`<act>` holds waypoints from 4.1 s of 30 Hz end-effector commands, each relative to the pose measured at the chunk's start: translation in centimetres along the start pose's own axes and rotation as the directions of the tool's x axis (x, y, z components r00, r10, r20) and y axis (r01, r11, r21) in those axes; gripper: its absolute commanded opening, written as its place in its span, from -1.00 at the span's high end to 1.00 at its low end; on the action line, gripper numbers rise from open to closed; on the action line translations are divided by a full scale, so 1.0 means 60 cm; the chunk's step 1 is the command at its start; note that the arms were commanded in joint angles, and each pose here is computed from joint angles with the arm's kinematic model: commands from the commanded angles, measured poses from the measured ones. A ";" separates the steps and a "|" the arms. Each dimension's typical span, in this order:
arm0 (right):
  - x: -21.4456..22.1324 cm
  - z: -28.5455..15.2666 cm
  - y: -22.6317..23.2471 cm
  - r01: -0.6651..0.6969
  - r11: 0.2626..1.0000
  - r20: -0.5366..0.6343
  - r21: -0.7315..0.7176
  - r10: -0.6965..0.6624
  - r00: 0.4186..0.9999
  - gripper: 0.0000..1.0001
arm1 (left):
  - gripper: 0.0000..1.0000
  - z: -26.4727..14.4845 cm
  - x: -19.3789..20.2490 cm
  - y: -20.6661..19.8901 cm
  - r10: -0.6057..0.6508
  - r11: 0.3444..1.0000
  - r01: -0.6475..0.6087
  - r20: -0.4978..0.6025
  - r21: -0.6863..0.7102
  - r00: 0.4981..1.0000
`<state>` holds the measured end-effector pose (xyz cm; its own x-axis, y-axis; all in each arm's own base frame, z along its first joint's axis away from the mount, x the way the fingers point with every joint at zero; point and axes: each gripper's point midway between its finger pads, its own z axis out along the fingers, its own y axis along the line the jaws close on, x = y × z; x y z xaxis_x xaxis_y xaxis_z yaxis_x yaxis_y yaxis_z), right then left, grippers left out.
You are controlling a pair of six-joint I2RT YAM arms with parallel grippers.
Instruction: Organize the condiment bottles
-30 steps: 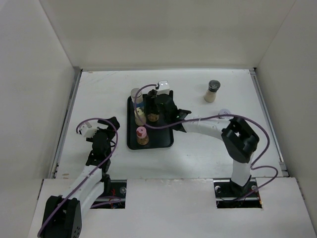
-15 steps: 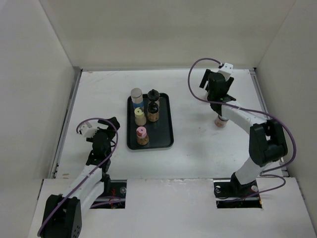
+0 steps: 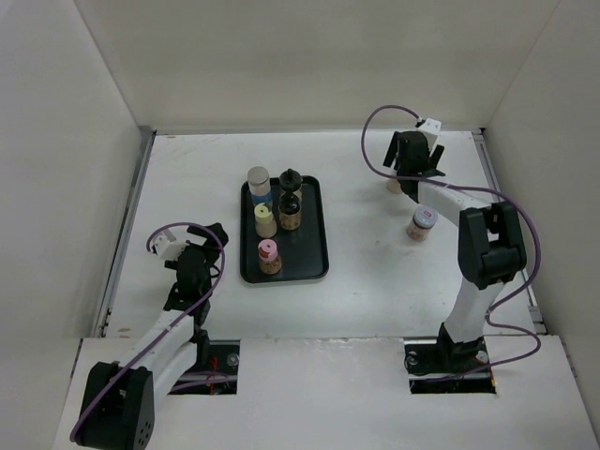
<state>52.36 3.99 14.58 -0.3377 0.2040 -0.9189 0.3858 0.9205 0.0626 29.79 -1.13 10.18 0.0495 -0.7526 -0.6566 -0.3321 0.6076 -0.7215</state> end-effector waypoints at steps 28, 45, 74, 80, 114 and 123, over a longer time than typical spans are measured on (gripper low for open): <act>-0.123 -0.090 0.064 -0.066 0.983 0.142 -0.172 0.091 0.986 0.02 | -1.00 0.001 -0.036 -0.039 -0.038 0.997 0.033 0.068 0.067 0.997; 0.006 -0.392 0.319 0.063 0.792 0.095 -0.608 -0.006 0.995 0.02 | -1.00 0.000 -0.034 -0.044 -0.037 0.997 0.033 0.061 0.076 0.997; 0.140 -0.538 0.481 0.145 0.621 0.129 -0.771 -0.070 0.989 -0.84 | -1.00 -0.004 -0.040 -0.041 -0.035 0.997 0.030 0.074 0.072 0.997; 0.051 -0.492 0.363 0.078 0.715 0.143 -0.695 0.031 0.989 -0.44 | -1.00 -0.004 -0.038 -0.040 -0.035 0.997 0.030 0.069 0.073 0.997; 0.131 -0.171 -0.145 -0.131 0.982 -0.053 0.134 0.140 0.989 -0.56 | -1.00 -0.014 -0.041 -0.045 -0.044 0.995 0.037 0.078 0.096 0.996; 0.156 -0.170 -0.123 -0.099 0.990 -0.100 0.096 0.109 0.989 -0.61 | -1.00 -0.013 -0.038 -0.042 -0.044 0.995 0.038 0.069 0.090 0.997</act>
<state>37.14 1.00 10.26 -0.3644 0.3182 -0.8752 0.5338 0.8414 0.0837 29.60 -1.40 13.04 0.1068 -0.7606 -0.6404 -0.2535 0.6019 -0.7572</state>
